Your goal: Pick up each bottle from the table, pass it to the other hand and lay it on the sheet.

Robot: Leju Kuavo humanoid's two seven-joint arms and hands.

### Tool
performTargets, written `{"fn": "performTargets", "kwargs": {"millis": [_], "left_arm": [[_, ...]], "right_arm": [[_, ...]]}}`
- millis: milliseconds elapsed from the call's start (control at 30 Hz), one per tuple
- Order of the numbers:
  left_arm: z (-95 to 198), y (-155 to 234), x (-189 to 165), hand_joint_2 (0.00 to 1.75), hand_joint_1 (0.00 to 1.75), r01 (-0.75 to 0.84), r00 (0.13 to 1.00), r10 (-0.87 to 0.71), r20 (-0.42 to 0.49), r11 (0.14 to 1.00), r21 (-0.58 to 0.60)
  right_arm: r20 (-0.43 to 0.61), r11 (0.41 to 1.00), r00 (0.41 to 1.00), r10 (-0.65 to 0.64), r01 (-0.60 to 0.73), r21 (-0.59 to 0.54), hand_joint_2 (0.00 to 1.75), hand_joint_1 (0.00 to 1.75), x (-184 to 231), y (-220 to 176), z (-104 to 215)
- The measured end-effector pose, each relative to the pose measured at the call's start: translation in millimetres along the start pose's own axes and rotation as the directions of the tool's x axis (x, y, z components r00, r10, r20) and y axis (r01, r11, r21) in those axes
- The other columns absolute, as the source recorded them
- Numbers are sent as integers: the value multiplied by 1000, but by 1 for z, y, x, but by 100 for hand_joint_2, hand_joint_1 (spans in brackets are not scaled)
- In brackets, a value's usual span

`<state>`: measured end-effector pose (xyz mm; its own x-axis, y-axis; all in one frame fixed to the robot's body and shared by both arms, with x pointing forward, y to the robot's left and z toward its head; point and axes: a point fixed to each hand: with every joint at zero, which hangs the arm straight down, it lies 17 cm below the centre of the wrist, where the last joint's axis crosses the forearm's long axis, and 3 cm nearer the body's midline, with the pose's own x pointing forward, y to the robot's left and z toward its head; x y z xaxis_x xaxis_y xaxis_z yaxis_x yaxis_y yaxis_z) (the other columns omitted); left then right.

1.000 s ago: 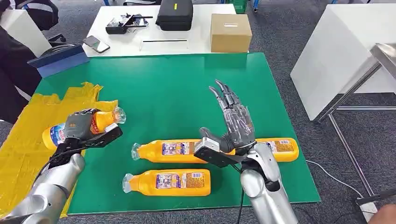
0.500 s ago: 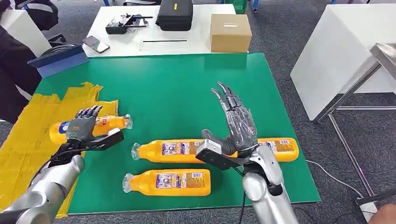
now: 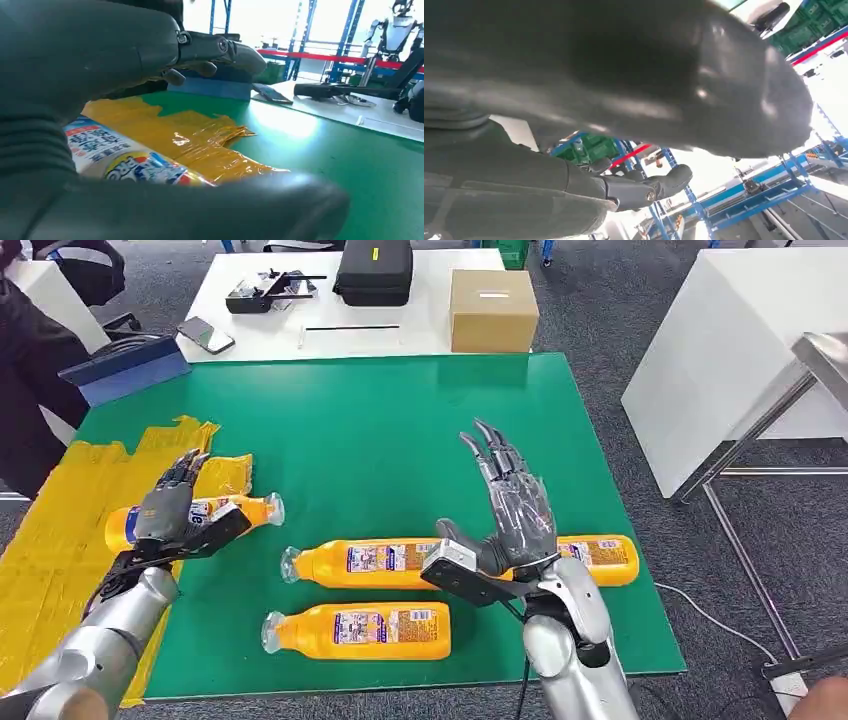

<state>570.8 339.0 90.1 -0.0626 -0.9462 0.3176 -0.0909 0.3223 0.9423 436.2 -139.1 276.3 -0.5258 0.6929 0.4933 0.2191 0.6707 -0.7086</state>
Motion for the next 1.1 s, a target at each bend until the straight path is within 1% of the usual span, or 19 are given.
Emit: {"fn": "performTargets", "kwargs": {"millis": [67,100,133,167,200,233,267,300,333,367,400,500,533,600,667,733,833,967,1100], "left_arm": [[0,-2,1,0,0,-80,997,80,-3,997,-7],[1,-3,2,0,0,-193,981,193,-5,981,-16],[1,-3,6,0,0,-327,945,327,0,945,-24],[0,0,12,0,0,-476,879,476,7,879,-29],[0,6,17,0,0,-629,777,630,21,777,-27],[-1,13,24,0,0,-768,639,769,28,639,-35],[0,23,30,0,0,-869,490,870,49,492,-44],[3,33,35,0,0,-925,372,925,82,376,-50],[7,45,37,0,0,-959,273,954,121,280,-48],[12,51,39,0,0,-975,211,966,149,220,-44],[15,58,38,0,0,-982,180,968,172,188,-30],[23,65,39,0,0,-985,166,965,203,173,-17],[24,69,39,0,0,-985,167,962,214,174,-13],[27,74,39,0,0,-985,166,958,233,172,-6],[32,79,40,0,0,-990,135,957,256,141,-7],[42,82,44,0,0,-995,95,957,275,102,-10],[67,80,46,0,0,-996,88,954,285,91,3],[94,82,43,0,0,-996,93,947,309,92,19],[110,81,34,0,0,-996,92,945,315,86,32]], "right_arm": [[-3,1000,1000,7,-7,-2,0,0,-1,-1,1],[-8,1000,1000,11,-11,-2,0,0,-2,-2,1],[-16,1000,1000,17,-17,-2,0,0,-5,-2,2],[-24,1000,999,22,-22,1,0,0,-7,-1,4],[-34,1000,999,27,-26,3,0,0,-11,-1,5],[-47,999,998,33,-33,7,0,0,-15,-1,8],[-62,999,997,40,-39,14,0,0,-21,-1,11],[-77,999,996,47,-45,23,0,0,-27,-1,16],[-93,998,994,54,-52,30,0,0,-34,-1,22],[-104,997,993,63,-59,39,0,0,-39,-2,27],[-114,997,991,71,-67,40,0,0,-44,-3,32],[-131,996,988,81,-76,41,0,0,-52,-6,40],[-134,996,987,83,-78,39,175,0,-53,-8,41],[-140,996,986,89,-84,39,175,0,-56,-9,42],[-157,994,982,106,-99,52,175,0,-60,-8,47],[-185,990,973,134,-122,76,175,0,-71,-6,59],[-219,977,957,193,-167,130,175,0,-91,-2,86],[-232,941,926,298,-244,234,175,0,-116,4,112],[-232,885,891,390,-294,360,175,0,-142,12,141]]}}
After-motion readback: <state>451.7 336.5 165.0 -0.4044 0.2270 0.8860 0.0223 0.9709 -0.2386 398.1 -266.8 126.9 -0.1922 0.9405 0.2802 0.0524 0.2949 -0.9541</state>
